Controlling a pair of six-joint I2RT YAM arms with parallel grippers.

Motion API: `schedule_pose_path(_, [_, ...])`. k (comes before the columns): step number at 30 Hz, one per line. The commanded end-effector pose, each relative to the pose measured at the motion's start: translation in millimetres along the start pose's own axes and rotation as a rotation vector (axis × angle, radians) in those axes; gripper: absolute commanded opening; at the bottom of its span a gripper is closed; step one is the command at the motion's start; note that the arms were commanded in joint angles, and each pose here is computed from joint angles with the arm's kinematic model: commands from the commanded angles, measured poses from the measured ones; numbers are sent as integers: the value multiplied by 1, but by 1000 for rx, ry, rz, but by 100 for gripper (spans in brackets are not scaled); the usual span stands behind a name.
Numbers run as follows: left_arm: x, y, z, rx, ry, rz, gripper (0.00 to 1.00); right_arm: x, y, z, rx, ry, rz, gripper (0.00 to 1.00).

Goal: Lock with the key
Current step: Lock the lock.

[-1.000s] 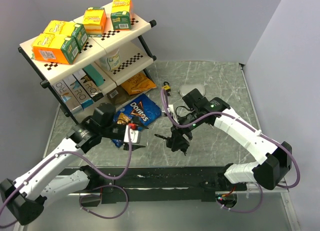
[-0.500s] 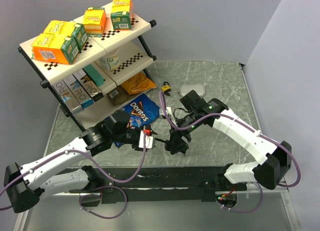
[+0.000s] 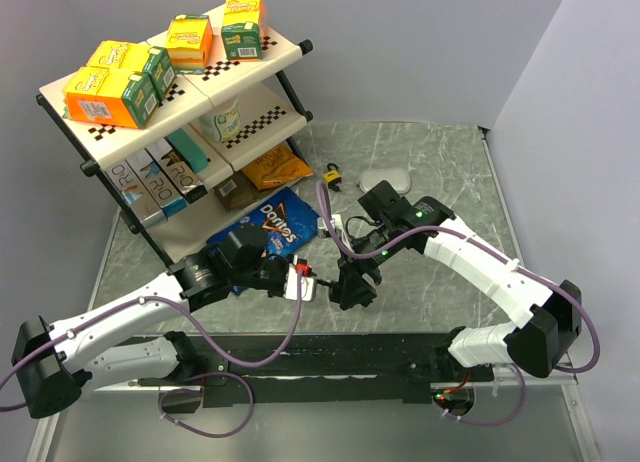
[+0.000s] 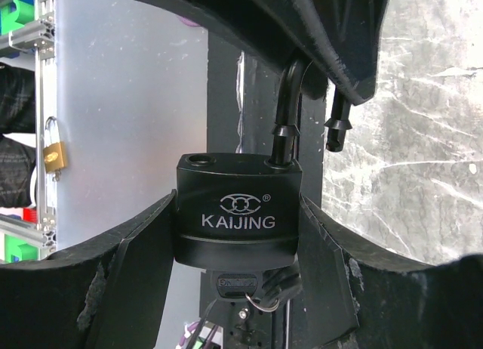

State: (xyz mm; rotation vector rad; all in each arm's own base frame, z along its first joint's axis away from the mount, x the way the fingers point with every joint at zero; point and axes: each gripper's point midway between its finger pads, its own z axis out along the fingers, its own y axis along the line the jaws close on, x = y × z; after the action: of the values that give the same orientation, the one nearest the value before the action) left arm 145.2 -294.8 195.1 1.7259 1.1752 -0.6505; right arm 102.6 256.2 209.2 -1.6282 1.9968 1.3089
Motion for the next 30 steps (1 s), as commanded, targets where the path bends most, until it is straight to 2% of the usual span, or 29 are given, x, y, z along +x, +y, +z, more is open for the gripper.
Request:
schedule_pose_path(1, [-4,5,3,-14,-11,44,25,-26,19,-4,-74,-80,-67,0])
schedule_pose_path(5, [-5,6,2,-20,-12,14,4,-28,20,-5,-72,-86,-70,0])
schedule_pose_path(6, [-6,5,2,-17,-12,7,1,-28,20,-4,-71,-85,-68,0])
schedule_pose_path(8, [-9,4,1,-14,-16,-16,1,-31,17,-6,-56,-93,-70,0])
schedule_pose_path(11, [-14,3,-3,-24,-28,-75,1,-35,13,-12,-10,-99,-57,57])
schedule_pose_path(12, [-16,3,-5,-24,-34,-105,1,-36,9,-17,16,-106,-41,85])
schedule_pose_path(13, [-18,2,-7,-21,-41,-120,1,-39,4,-24,58,-116,-41,98])
schedule_pose_path(23, [-56,24,-38,-25,-169,-351,1,-38,-19,-85,261,-255,22,100])
schedule_pose_path(26, [-72,26,-46,18,-217,-432,1,-45,-19,-95,320,-327,-22,100])
schedule_pose_path(30, [-99,31,-61,37,-298,-499,1,-49,-2,-103,376,-434,-162,100])
